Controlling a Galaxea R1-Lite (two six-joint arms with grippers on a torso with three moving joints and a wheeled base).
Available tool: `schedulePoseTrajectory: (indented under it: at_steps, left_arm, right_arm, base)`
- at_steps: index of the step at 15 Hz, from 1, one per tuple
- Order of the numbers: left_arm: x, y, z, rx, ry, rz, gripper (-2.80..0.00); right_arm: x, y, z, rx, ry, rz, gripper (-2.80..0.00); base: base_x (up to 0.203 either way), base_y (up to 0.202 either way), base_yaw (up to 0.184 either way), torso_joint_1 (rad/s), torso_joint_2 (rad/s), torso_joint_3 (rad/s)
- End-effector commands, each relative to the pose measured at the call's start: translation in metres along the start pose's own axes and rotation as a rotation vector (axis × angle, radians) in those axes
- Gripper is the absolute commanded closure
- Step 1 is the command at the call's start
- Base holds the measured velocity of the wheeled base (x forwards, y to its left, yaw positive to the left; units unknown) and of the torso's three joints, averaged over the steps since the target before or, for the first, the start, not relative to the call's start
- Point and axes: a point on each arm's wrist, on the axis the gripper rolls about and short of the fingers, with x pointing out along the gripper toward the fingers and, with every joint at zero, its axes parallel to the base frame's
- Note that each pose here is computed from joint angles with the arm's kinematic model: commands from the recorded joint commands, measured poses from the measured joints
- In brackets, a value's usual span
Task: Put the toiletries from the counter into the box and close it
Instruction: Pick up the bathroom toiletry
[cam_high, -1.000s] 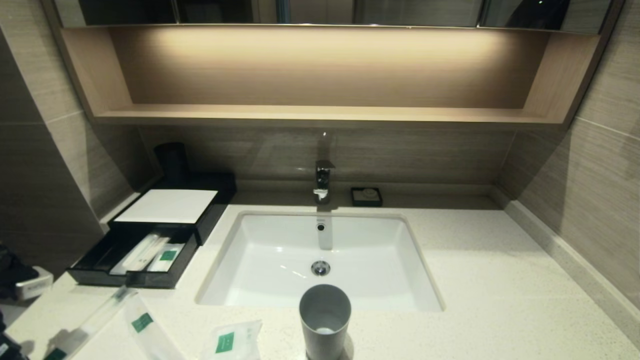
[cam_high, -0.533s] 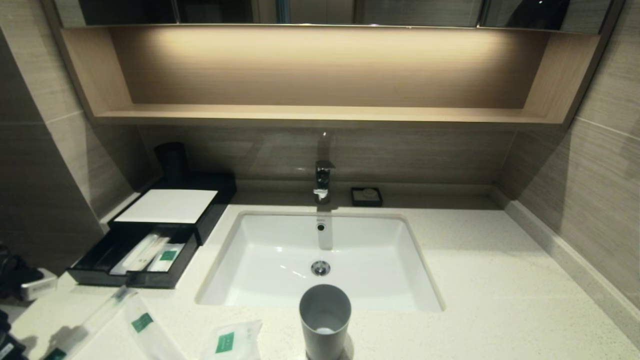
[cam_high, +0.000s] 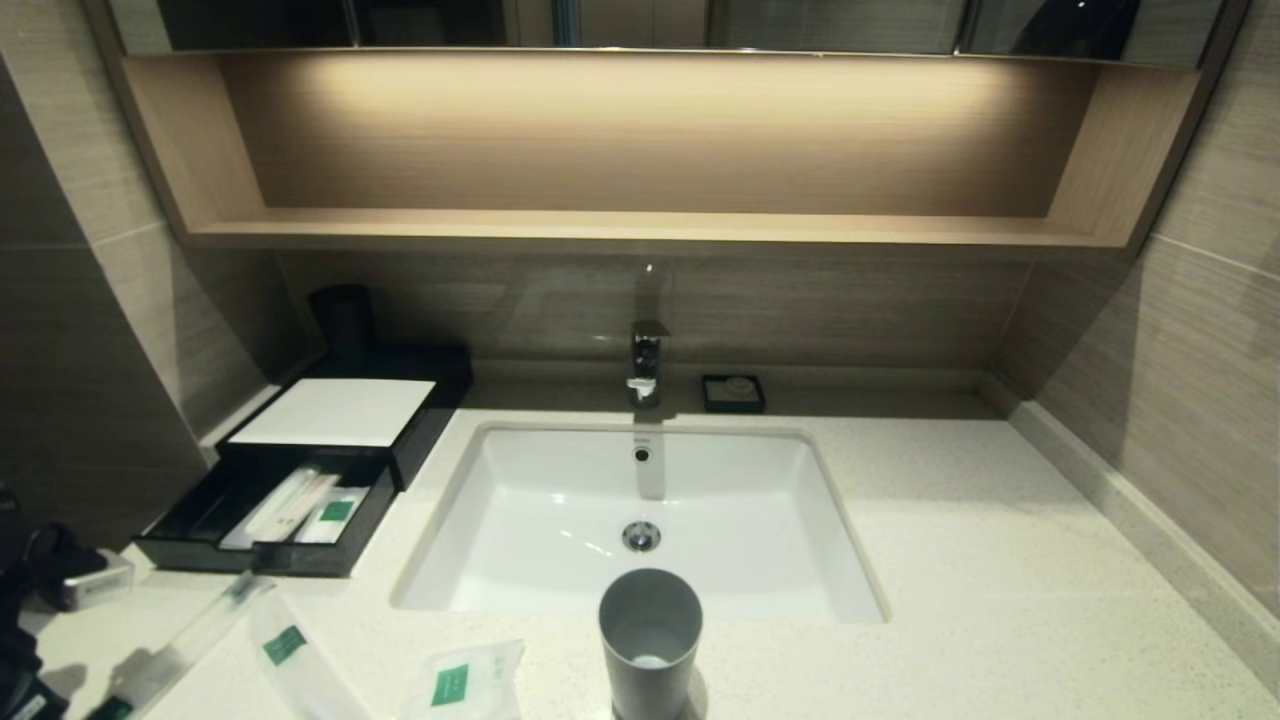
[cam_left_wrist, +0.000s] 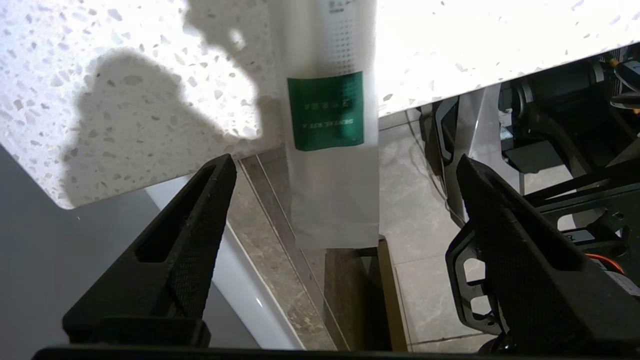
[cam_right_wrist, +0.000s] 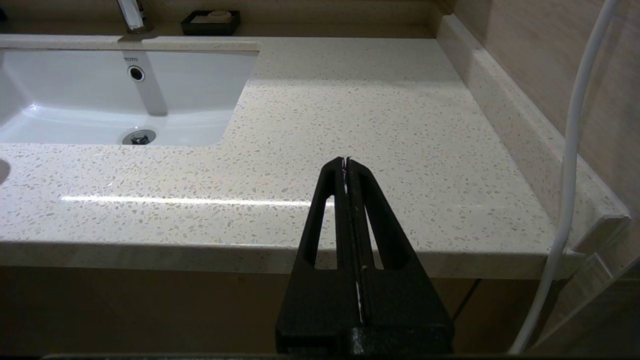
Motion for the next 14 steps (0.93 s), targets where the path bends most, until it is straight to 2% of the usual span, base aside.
schedulePoseTrajectory:
  at_steps: [1, 14]
  left_arm:
    - [0.001, -0.003, 0.0, 0.013, 0.005, -0.011, -2.8]
    - [0.012, -0.001, 0.002, 0.023, -0.006, 0.009, -2.8]
  right_arm:
    - [0.0, 0.0, 0.0, 0.0, 0.001, 0.0, 0.0]
    - [0.0, 0.0, 0.0, 0.0, 0.0, 0.0, 0.0]
  base:
    - [0.0, 0.0, 0.0, 0.0, 0.0, 0.0]
    - [0.0, 0.0, 0.0, 0.0, 0.0, 0.0]
